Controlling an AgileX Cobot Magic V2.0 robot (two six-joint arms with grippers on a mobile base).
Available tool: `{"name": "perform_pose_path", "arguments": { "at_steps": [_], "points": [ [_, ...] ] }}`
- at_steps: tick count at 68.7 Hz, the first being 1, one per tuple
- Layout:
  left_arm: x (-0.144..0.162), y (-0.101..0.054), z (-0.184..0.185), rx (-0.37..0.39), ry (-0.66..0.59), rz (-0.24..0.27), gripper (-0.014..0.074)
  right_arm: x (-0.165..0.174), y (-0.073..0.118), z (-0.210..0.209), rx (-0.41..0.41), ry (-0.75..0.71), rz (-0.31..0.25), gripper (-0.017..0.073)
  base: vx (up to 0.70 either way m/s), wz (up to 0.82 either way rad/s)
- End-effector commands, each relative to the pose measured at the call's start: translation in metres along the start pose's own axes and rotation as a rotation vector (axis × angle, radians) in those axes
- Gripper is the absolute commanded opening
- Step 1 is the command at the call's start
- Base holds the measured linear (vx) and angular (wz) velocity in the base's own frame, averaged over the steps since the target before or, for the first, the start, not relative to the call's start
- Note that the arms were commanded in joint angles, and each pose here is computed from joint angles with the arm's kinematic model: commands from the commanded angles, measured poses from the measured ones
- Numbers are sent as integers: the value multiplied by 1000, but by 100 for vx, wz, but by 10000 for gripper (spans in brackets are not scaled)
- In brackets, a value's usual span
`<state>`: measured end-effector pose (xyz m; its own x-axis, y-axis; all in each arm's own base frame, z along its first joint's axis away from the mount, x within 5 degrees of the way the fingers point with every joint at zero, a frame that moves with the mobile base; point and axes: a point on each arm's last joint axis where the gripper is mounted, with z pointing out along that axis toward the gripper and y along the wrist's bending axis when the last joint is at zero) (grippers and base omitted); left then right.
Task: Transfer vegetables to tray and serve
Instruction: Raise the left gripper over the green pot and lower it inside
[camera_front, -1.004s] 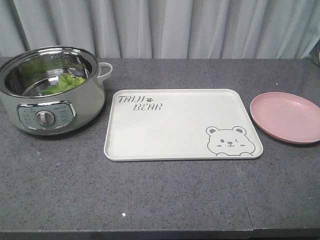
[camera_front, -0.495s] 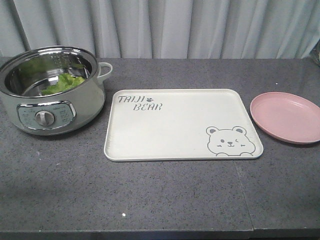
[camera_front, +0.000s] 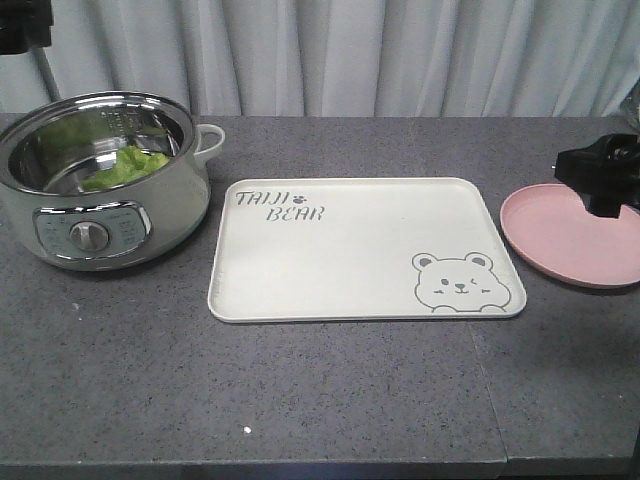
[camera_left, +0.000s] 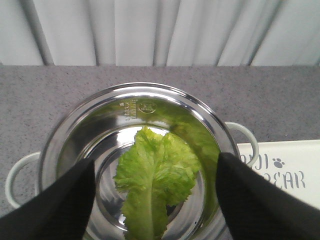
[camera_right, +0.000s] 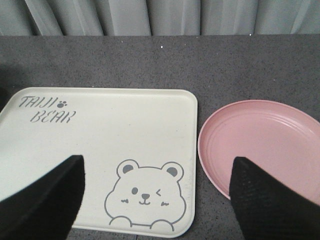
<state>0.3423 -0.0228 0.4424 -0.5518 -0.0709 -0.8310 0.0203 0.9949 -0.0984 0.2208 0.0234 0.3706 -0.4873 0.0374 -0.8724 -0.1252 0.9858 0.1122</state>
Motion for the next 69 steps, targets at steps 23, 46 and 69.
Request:
{"name": "perform_pose_path", "arguments": {
  "at_steps": [23,46,69],
  "points": [
    [-23,-5,82,14,149,4,503,-12,1,-7,0,-48,-29,564,0,0],
    [8,-1,137,3,341,-4,503,-11,1,-7,-2,-37,-31,564,0,0],
    [34,2,175,-7,444,-7,503,-9,2,-7,-7,-13,-29,564,0,0]
  ]
}}
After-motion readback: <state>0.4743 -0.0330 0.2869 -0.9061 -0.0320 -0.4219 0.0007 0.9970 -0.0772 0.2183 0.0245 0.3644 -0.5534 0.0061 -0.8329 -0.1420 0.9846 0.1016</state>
